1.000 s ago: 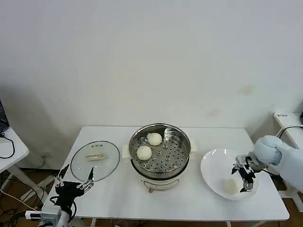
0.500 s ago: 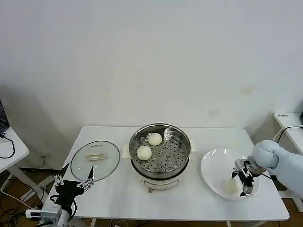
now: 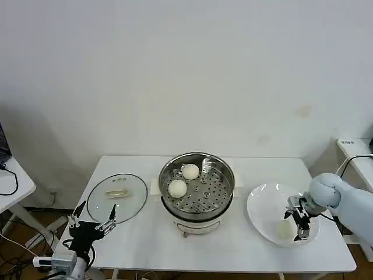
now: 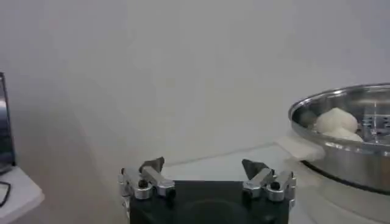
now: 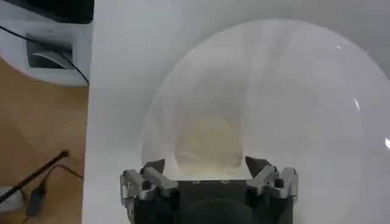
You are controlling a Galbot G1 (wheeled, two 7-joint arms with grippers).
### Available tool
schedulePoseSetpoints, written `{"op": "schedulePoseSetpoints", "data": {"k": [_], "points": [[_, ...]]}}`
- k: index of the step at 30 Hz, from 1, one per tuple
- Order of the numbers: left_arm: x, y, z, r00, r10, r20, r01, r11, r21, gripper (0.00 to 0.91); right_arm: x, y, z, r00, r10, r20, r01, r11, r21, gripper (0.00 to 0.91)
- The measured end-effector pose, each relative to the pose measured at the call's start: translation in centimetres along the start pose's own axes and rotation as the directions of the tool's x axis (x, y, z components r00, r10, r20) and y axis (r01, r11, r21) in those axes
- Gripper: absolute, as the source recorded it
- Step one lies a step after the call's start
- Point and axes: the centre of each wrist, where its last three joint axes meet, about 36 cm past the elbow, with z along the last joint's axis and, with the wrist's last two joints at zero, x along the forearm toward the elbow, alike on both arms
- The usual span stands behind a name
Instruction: Take steamed baozi put them in steamer then cover it.
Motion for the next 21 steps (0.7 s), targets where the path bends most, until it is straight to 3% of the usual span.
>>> {"op": "schedulePoseSetpoints", "data": {"k": [2,10,21], "points": [[-0.1,0.0,0.1,1.0,0.0,-0.004,0.0,1.0,0.001,0.907,-0.2,0.0,-0.1,1.0,-0.001,0.002,0.001,1.0,0.0,0.715],[-0.2,0.0,0.2,1.0,0.0,-0.005,0.0,1.0,0.001,0.907,-0.5,-0.3,-0.3,1.0,0.001,0.005,-0.001,1.0,-0.001,0.655],[-0.6,0.0,0.2,1.0,0.002,0.0,-0.002,1.0,0.006,0.907,0.8,-0.5,-0.1,0.999,0.031,0.012,-0.031,1.0,-0.007,0.645]]}}
